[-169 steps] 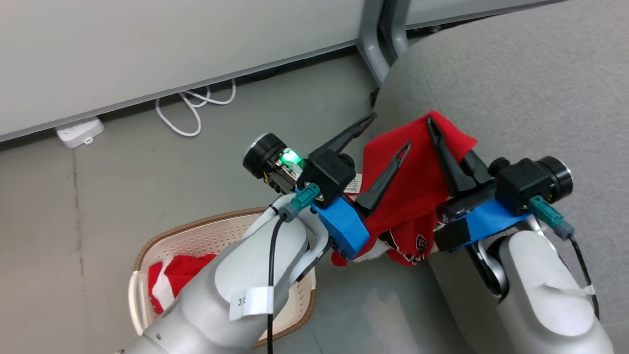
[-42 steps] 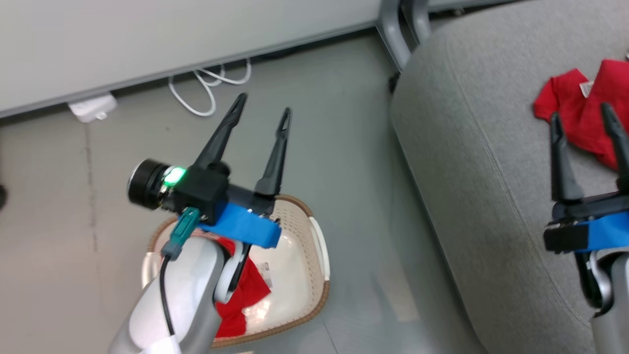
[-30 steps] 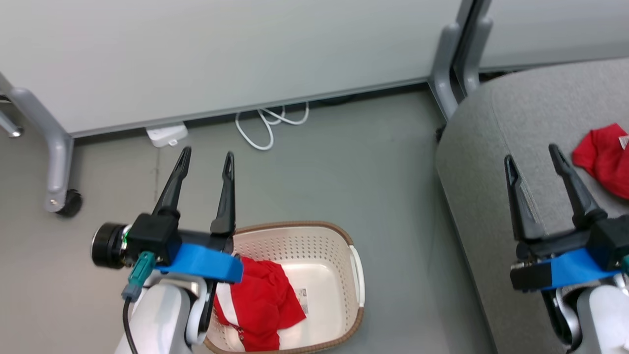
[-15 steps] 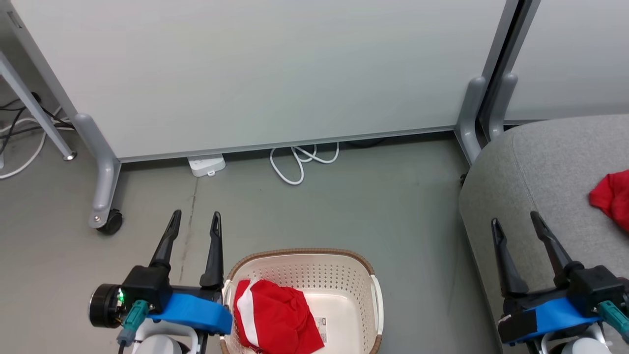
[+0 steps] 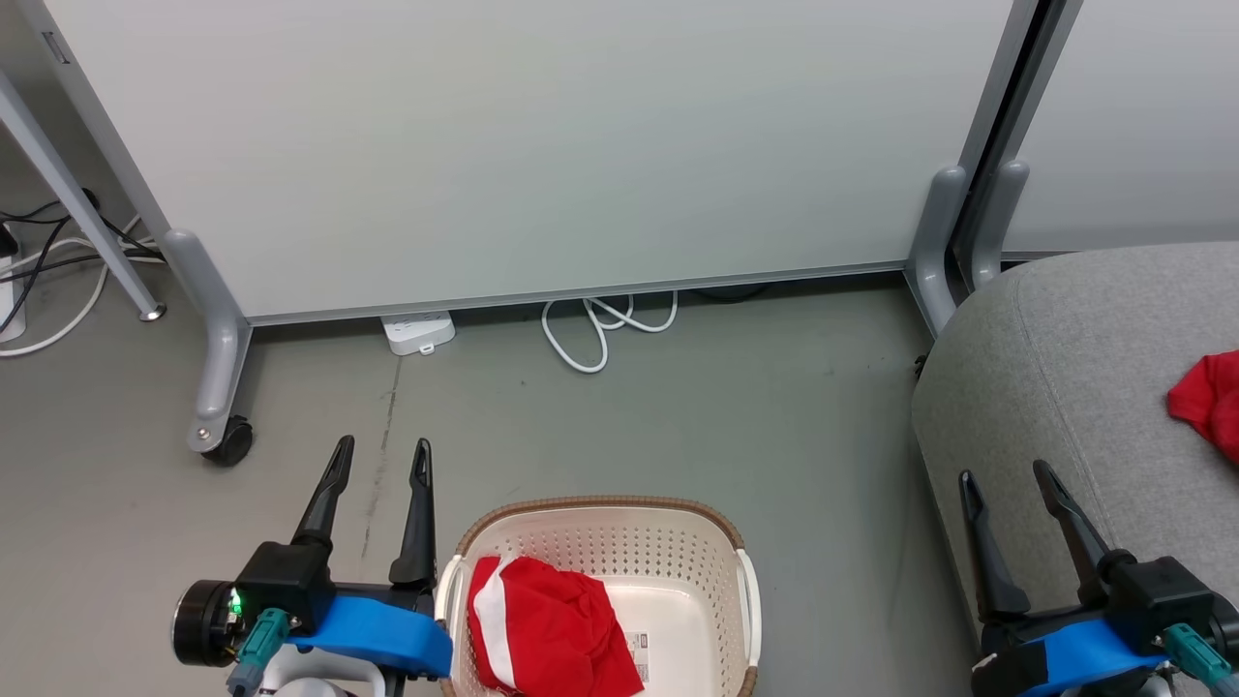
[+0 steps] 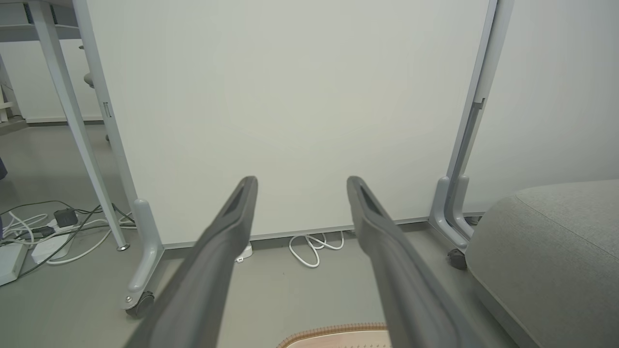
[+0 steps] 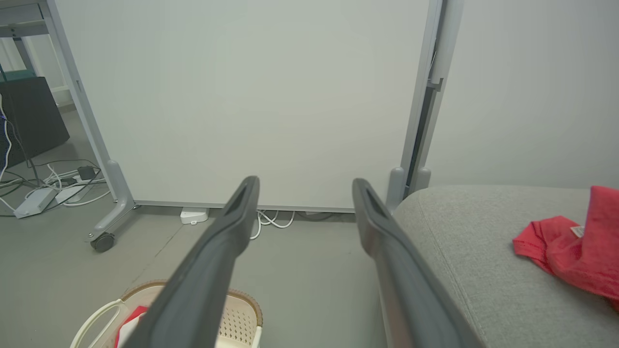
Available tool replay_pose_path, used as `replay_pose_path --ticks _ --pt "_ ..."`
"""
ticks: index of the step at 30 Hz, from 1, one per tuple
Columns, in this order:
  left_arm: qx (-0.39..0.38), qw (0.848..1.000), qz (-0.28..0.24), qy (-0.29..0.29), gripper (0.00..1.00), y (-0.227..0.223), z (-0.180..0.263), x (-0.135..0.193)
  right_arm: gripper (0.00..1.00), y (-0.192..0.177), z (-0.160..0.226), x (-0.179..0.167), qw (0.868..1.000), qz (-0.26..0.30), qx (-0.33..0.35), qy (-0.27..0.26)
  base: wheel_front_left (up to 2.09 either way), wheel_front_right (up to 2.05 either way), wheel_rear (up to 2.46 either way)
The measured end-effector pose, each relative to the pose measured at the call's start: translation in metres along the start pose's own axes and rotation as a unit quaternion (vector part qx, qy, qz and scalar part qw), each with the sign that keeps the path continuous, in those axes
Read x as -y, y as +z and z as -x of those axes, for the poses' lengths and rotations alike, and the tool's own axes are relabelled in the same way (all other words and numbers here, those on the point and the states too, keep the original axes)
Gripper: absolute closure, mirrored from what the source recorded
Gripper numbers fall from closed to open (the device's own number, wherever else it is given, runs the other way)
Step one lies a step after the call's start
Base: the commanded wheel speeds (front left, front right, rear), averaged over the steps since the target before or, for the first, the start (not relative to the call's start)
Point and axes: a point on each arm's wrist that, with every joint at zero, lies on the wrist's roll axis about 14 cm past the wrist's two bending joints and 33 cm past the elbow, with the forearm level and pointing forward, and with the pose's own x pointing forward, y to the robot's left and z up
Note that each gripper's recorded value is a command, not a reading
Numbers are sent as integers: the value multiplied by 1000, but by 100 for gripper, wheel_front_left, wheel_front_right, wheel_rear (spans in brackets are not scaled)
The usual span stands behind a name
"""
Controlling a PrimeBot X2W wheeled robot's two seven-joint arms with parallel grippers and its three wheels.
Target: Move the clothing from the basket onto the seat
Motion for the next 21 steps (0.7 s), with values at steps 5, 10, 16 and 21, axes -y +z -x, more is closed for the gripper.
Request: replay_pose_path --ticks 5,10,16,21 --pt "-2 1000 1 0 0 -2 -1 0 0 -2 1 1 1000 -1 -3 -2 0 0 0" --pt "-6 1000 -1 -4 0 -4 -1 1 0 -3 2 2 1000 -1 -5 -3 0 0 0" --pt "-5 999 -7 -39 0 -3 -16 20 0 -8 -3 1 1000 -2 -11 -1 0 0 0" --pt "-16 997 -21 -79 0 -9 -37 39 0 -7 -10 3 1000 -1 -9 -1 0 0 0"
